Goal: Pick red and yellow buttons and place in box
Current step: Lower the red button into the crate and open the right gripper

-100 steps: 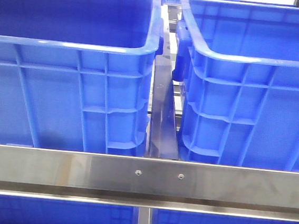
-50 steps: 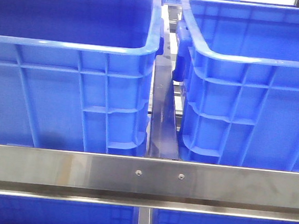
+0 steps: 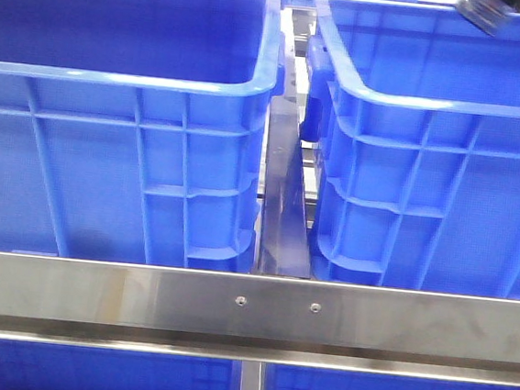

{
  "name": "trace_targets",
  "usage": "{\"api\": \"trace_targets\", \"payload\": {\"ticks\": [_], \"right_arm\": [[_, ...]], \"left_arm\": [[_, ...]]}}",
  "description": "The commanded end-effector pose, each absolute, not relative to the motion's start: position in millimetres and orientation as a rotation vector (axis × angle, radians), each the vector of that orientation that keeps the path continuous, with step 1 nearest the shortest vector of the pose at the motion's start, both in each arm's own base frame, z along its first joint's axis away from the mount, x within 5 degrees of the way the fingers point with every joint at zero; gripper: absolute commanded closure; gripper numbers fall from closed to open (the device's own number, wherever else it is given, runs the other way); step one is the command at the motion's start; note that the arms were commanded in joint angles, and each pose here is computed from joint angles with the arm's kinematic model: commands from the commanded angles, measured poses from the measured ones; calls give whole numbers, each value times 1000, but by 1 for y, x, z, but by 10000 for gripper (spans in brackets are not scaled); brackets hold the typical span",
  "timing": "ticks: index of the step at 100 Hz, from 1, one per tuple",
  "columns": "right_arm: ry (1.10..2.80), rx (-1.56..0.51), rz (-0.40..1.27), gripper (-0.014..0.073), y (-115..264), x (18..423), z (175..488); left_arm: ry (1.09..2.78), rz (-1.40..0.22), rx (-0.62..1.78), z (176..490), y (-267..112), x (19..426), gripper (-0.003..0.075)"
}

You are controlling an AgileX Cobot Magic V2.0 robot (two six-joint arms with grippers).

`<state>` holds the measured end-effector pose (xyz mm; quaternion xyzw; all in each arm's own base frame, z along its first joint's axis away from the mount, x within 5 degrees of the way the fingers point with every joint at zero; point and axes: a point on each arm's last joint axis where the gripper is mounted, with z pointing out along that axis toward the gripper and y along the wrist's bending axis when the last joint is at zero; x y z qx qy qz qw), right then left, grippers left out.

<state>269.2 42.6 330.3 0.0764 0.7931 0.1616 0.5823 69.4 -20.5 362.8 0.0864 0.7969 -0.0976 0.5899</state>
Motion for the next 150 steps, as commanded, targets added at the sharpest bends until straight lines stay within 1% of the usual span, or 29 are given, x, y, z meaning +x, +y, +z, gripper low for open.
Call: {"api": "trace_targets", "payload": {"ticks": [1,23,35,61,75,114,138,150], "right_arm": [[1808,196,273,475,36,280,343],[1865,136,147,475,39,330,326],[1899,127,82,475,40,358,310],[1935,112,-55,475,38,398,281],[1944,114,-69,475,39,410,273],[1928,117,-73,475,41,429,271],[1979,102,-67,475,44,436,250],[1988,100,-67,473,44,437,247]], "left_arm": [[1761,-250,171,377,-21,71,739],[1761,-250,171,377,-21,71,739],[1761,-250,171,377,-21,71,739],[1761,-250,171,377,-21,71,739],[1761,-250,171,377,-21,71,739],[1761,-250,171,377,-21,71,739],[1761,-250,171,377,-21,71,739],[1752,-250,169,378,-21,71,739]]}}
